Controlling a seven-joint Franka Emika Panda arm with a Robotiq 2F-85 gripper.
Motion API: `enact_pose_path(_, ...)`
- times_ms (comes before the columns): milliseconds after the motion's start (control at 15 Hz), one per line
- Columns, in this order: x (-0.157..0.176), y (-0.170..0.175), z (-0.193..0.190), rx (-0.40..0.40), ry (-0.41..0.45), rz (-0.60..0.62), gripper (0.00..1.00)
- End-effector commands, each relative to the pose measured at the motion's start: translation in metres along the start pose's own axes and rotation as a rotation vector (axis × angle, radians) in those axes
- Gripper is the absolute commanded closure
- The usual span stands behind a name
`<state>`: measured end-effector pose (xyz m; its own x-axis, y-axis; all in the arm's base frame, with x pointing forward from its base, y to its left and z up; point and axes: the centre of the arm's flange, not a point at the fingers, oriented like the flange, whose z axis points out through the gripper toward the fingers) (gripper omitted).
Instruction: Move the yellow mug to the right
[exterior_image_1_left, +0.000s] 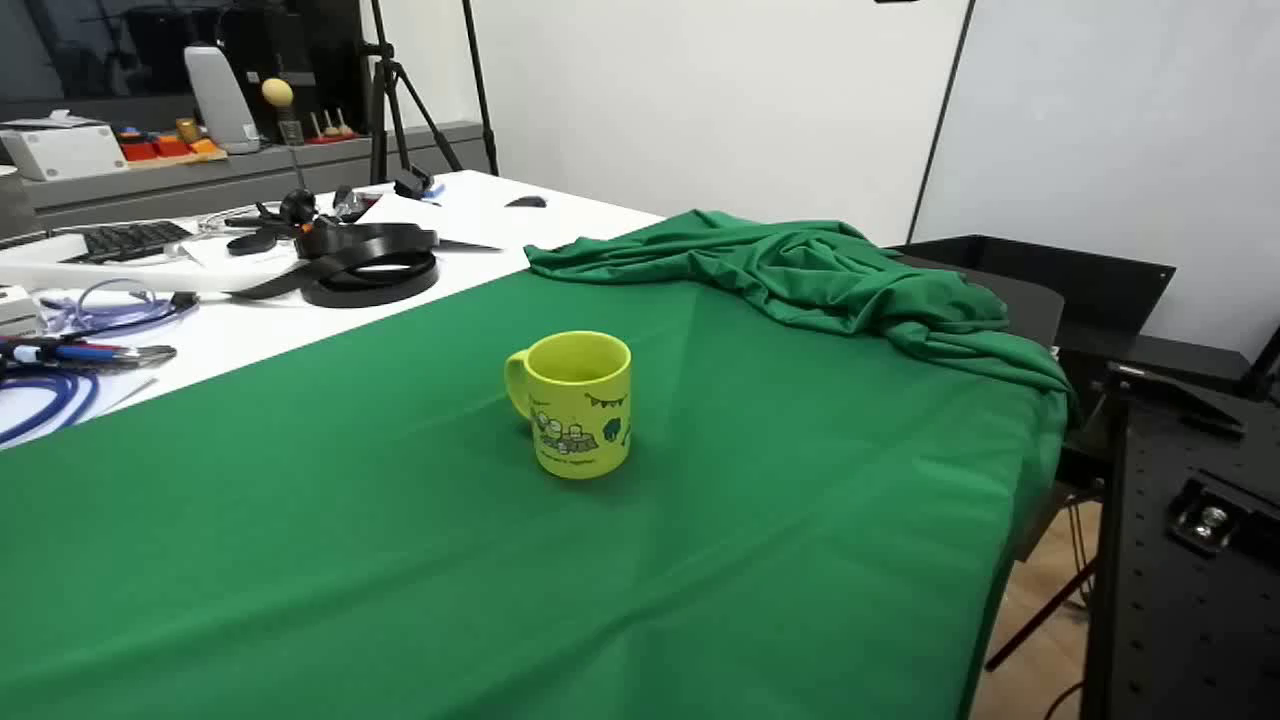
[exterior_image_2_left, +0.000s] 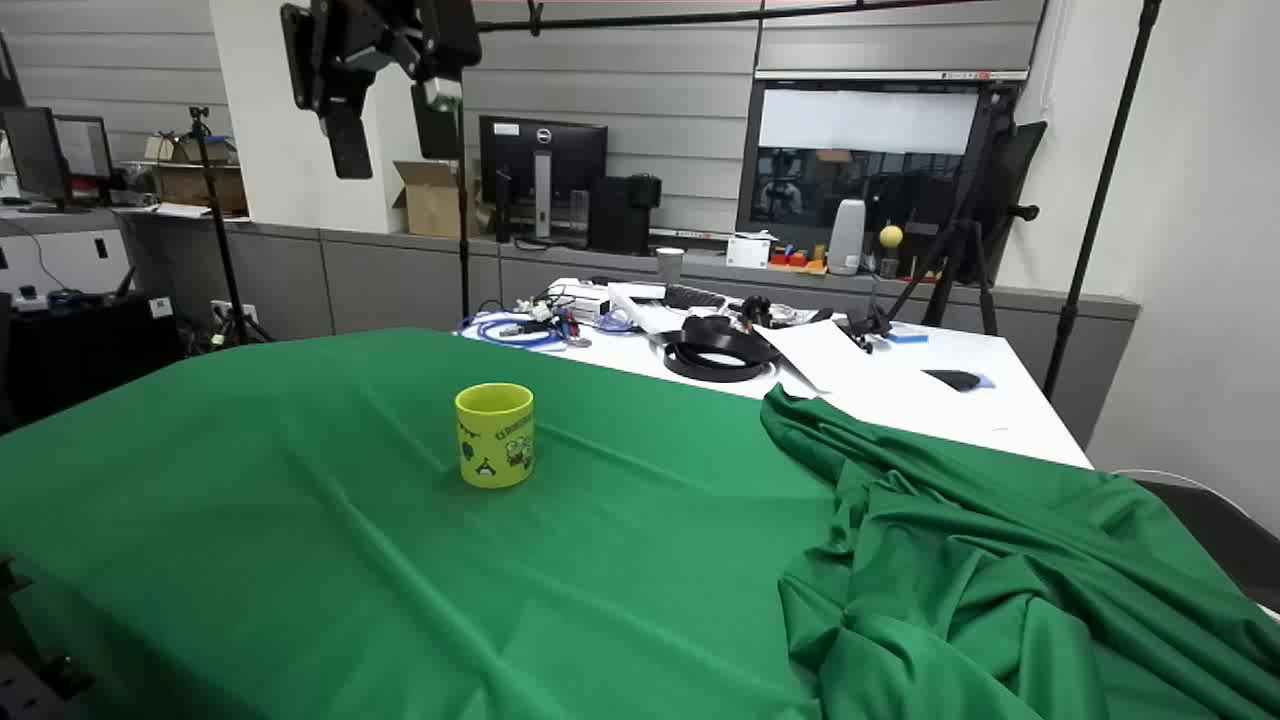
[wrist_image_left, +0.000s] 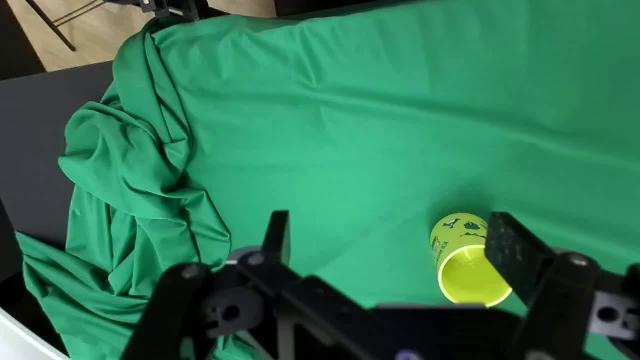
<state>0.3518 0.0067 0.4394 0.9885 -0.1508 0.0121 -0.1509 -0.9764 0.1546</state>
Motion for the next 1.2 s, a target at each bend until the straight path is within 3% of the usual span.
enact_pose_path(0, 0.000, 0.000, 0.000, 0.000, -0.001, 0.000, 0.00)
enact_pose_path(800, 0.000, 0.000, 0.000, 0.000, -0.001, 0.000, 0.00)
enact_pose_path(1133, 0.041, -0.016, 0.027, 0.009, 0.015, -0.143, 0.00)
